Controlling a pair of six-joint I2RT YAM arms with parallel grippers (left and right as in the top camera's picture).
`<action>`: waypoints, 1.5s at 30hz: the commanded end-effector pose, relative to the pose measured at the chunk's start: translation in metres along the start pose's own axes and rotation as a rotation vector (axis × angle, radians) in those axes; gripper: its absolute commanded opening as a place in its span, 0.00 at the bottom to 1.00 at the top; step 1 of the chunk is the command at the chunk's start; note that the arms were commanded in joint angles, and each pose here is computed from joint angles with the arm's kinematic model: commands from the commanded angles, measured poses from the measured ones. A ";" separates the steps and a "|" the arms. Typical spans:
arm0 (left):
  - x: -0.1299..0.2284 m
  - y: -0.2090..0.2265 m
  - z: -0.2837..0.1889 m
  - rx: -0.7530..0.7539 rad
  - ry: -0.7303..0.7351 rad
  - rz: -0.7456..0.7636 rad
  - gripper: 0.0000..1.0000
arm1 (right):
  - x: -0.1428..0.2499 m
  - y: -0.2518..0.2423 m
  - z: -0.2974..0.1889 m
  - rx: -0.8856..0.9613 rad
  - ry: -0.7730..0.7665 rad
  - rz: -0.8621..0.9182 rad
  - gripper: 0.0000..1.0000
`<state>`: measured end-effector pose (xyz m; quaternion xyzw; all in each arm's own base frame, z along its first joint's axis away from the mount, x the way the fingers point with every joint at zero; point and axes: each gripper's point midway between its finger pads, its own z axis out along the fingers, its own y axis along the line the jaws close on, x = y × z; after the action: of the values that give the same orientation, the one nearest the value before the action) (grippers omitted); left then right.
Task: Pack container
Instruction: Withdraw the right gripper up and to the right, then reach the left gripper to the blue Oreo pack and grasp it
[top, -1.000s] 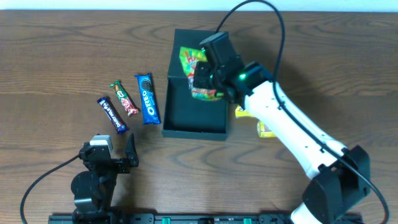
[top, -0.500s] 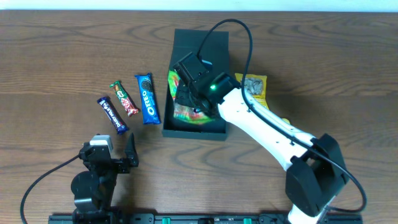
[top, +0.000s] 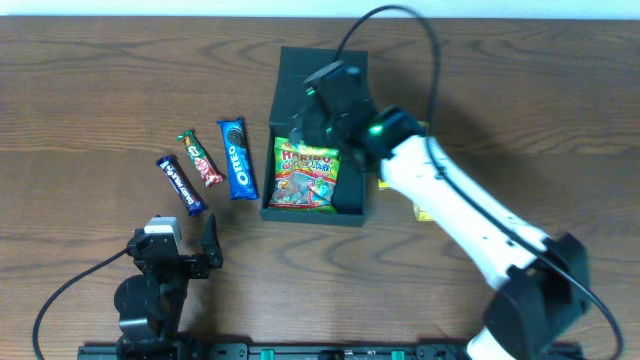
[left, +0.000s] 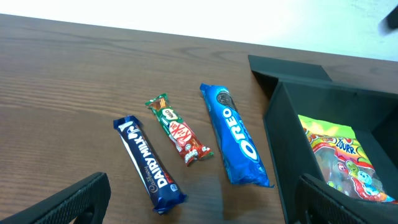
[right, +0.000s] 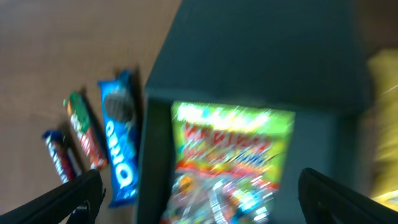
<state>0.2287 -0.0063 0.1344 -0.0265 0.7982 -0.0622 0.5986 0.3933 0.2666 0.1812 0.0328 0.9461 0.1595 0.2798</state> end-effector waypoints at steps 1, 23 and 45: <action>0.010 0.002 0.003 -0.006 0.022 -0.014 0.95 | -0.038 -0.035 -0.026 0.062 -0.088 -0.063 0.99; -0.009 -0.016 0.002 0.096 -0.049 -0.094 0.95 | -0.105 -0.180 -0.040 0.236 -0.138 -0.103 0.99; -0.143 -0.026 0.044 0.119 -0.037 -0.125 0.95 | -0.119 -0.171 -0.041 0.201 -0.191 -0.139 0.99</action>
<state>0.2895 -0.0193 0.2468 -0.0498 0.7538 -0.1556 0.6365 0.4749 0.0746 0.2182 0.0171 0.9265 0.0372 0.3739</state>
